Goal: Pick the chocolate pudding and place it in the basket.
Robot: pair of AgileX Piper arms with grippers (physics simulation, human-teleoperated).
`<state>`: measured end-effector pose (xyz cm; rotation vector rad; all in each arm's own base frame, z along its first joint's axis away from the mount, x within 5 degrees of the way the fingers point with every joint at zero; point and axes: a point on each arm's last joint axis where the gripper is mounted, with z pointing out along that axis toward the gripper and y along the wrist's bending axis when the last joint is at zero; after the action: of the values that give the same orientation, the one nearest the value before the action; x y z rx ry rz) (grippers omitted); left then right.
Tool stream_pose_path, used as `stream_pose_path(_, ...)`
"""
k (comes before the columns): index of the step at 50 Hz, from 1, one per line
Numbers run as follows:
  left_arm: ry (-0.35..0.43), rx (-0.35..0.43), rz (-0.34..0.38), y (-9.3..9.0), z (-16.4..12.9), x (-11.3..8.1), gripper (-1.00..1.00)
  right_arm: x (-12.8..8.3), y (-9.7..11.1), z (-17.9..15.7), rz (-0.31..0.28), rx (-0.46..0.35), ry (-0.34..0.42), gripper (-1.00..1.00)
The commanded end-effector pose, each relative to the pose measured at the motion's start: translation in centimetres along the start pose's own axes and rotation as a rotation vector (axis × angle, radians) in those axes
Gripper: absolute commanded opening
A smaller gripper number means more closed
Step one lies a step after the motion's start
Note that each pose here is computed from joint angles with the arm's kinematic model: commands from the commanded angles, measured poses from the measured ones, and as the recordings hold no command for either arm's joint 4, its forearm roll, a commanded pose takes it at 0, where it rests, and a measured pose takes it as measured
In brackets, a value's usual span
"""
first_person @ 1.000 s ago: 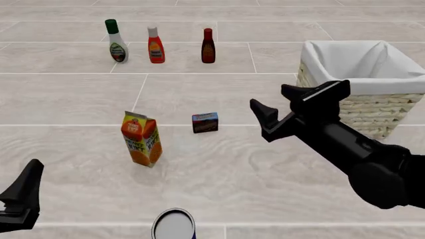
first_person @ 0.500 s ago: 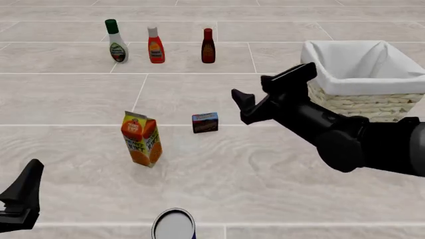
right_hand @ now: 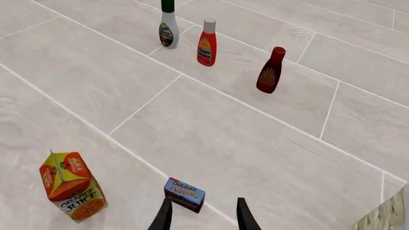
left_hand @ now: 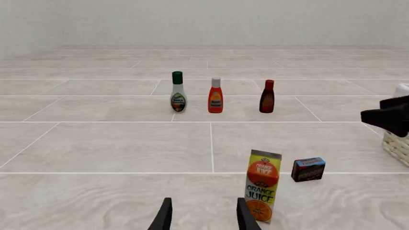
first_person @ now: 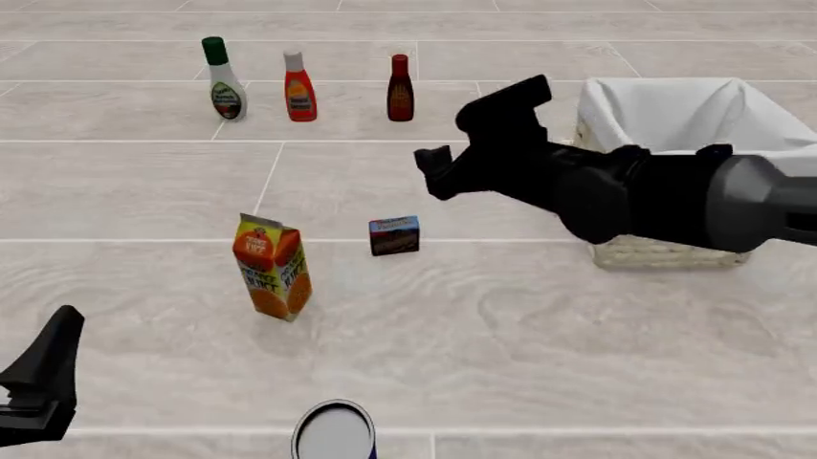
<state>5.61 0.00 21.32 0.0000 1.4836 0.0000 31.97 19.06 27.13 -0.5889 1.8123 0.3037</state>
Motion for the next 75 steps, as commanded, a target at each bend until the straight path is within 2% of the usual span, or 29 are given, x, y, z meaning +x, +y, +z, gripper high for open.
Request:
stream_pose_path(1,0.0,0.0,0.0,0.0,0.0,0.0,1.0,-1.5,-0.5,1.8,-0.03,0.0,0.078,1.0)
stream_pose_path(6,0.0,0.0,0.0,0.0,0.0,0.0,1.0,-1.8,-0.6,2.8,-0.041,-0.005,0.134,1.0)
stream_pose_path(8,0.0,0.0,0.0,0.0,0.0,0.0,1.0,-2.1,-0.3,3.2,-0.021,-0.015,0.165,1.0)
stream_pose_path(12,0.0,0.0,0.0,0.0,0.0,0.0,1.0,-2.6,0.0,3.9,-0.049,-0.028,0.204,1.0)
stream_pose_path(15,0.0,0.0,0.0,0.0,0.0,0.0,1.0,-3.2,0.2,4.4,-0.033,-0.035,0.232,1.0)
stream_pose_path(29,0.0,0.0,0.0,0.0,0.0,0.0,1.0,-4.6,1.1,5.7,-0.042,-0.062,0.304,1.0)
stream_pose_path(43,0.0,0.0,0.0,0.0,0.0,0.0,1.0,-5.6,3.0,7.0,-0.062,-0.107,0.388,1.0)
stream_pose_path(53,0.0,0.0,0.0,0.0,0.0,0.0,1.0,-5.5,2.4,8.2,-0.072,-0.102,0.432,1.0)
stream_pose_path(61,0.0,0.0,0.0,0.0,0.0,0.0,1.0,-5.1,1.6,9.0,-0.106,-0.101,0.47,1.0)
stream_pose_path(69,0.0,0.0,0.0,0.0,0.0,0.0,1.0,-4.8,2.0,9.7,-0.103,-0.109,0.512,1.0)
stream_pose_path(75,0.0,0.0,0.0,0.0,0.0,0.0,1.0,-5.0,1.8,10.3,-0.124,-0.114,0.533,1.0)
